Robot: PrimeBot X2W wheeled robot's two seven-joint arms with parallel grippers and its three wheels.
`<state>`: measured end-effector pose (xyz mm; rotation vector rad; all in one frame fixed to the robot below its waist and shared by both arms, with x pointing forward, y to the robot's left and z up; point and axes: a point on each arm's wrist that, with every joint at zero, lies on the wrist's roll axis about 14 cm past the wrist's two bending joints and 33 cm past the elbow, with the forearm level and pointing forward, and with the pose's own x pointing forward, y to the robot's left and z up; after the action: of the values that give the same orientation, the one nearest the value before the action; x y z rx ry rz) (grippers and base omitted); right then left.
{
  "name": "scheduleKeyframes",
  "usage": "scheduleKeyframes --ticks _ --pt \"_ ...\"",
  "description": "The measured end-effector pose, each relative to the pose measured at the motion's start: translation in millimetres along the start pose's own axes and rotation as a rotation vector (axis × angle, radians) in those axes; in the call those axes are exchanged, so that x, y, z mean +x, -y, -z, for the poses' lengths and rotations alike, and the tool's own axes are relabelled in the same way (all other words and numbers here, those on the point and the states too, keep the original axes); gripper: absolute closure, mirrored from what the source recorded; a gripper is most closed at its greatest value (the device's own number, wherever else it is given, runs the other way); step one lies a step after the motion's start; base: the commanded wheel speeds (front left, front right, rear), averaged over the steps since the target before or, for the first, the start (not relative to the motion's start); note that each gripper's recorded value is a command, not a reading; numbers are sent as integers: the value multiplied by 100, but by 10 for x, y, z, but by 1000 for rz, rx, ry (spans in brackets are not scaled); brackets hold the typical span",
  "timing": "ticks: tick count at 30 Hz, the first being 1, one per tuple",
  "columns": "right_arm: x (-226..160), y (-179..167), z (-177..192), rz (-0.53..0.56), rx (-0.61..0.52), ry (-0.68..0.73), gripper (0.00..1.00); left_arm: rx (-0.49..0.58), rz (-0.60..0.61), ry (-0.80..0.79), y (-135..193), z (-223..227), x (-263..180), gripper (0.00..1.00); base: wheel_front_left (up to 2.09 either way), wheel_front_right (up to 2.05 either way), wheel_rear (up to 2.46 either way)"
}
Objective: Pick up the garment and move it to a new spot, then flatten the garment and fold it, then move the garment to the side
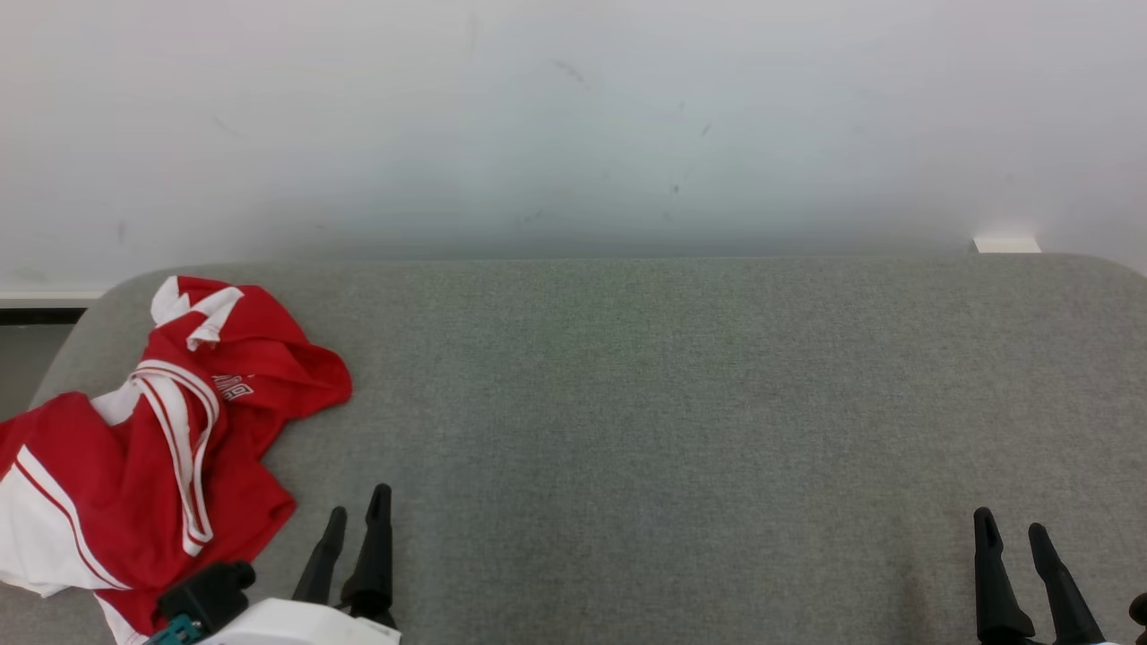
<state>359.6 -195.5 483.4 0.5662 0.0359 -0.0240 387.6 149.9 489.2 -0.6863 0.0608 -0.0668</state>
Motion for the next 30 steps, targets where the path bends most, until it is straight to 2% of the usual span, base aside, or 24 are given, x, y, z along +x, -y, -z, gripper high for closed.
scheduleKeyframes --ticks 30 --pt "-34 -191 40 -95 -291 13 0 304 43 16 67 31 -80 0 0 0 0"
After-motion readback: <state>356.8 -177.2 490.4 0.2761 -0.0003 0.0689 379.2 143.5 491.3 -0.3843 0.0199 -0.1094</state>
